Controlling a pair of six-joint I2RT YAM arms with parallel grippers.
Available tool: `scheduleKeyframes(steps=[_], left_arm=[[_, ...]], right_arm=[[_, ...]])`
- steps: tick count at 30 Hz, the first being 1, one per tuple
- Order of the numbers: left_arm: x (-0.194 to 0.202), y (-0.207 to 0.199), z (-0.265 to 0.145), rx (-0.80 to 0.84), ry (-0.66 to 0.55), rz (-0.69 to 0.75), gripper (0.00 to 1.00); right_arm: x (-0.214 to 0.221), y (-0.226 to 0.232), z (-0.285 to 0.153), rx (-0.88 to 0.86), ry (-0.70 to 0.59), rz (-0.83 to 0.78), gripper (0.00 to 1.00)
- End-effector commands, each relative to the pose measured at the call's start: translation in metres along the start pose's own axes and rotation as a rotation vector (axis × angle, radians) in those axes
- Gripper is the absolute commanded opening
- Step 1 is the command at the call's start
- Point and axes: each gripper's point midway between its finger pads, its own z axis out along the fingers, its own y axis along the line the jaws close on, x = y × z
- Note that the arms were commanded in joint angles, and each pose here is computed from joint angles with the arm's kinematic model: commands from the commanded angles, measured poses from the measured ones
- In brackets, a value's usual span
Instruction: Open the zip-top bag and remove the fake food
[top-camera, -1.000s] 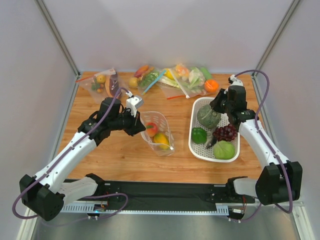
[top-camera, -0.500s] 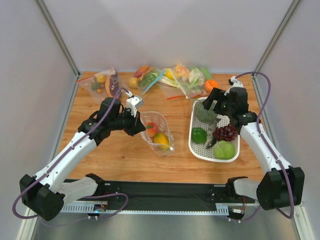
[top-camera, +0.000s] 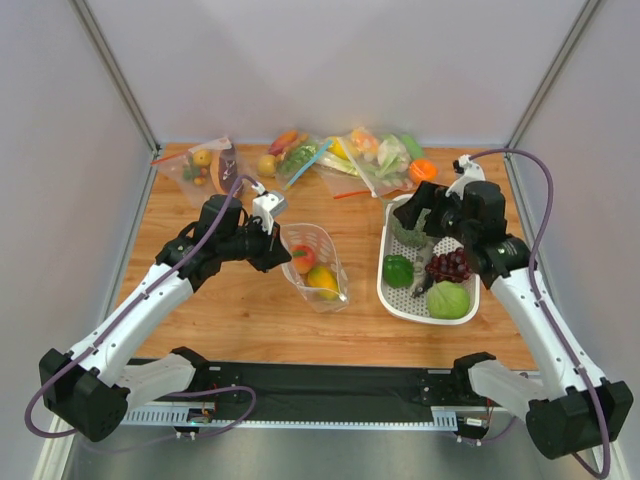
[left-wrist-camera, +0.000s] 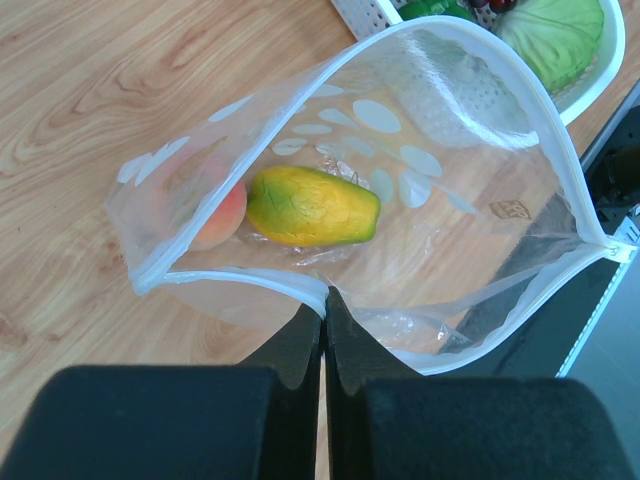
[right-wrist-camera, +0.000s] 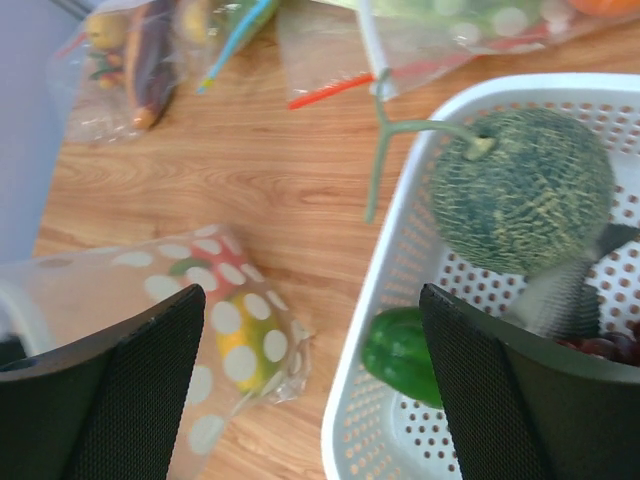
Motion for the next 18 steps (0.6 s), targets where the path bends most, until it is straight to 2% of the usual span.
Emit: scheduleKeyframes(steps=[1,8,18], left_arm=[[-0.018,-0.003,-0.007,-0.003,-0.049,0.035,0.0],[-0.018,-0.003,-0.007,0.0,-0.049,0.034,0.0],[-0.017,-0.003,-0.007,-0.002,-0.046,0.035,0.0]], right_arm=[[-0.027,0.052,-0.032,-0.162,-0.084,-0.033,0.88],[-0.03,0.127,-0.068,-0.385,-0.113,-0.08,0.83],[0.029,0.232,-0.07,-0.646,0.055,-0.162,0.83]])
